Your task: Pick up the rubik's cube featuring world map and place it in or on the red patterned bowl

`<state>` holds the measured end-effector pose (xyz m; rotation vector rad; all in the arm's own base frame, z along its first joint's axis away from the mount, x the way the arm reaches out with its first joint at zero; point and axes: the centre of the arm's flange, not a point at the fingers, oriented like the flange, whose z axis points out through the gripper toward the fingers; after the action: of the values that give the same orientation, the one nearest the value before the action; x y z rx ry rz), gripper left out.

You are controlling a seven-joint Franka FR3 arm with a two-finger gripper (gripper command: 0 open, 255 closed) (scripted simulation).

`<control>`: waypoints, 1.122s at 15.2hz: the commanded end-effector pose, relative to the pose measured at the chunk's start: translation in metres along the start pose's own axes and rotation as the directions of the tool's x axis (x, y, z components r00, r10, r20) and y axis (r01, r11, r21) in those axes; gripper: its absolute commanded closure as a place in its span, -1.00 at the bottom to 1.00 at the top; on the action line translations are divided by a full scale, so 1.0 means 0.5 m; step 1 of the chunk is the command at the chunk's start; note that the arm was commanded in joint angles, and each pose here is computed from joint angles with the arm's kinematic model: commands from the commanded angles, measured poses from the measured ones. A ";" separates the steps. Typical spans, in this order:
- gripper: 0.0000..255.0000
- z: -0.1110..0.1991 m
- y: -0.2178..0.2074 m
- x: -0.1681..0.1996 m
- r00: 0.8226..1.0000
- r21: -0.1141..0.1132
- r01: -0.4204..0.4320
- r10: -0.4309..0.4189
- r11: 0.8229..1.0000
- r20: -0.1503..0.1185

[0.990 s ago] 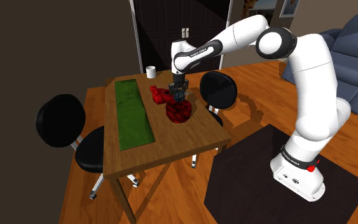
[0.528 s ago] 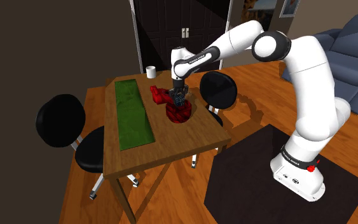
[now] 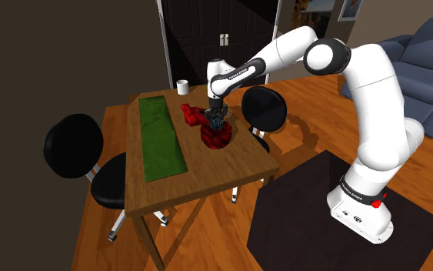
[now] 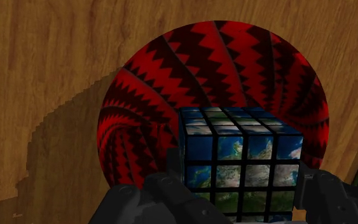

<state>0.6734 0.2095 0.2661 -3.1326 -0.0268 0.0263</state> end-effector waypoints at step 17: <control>-1.00 -0.100 0.000 0.000 1.000 0.000 0.000 0.000 1.000 0.000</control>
<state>0.6743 0.2091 0.3161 -3.1325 -0.0268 0.0257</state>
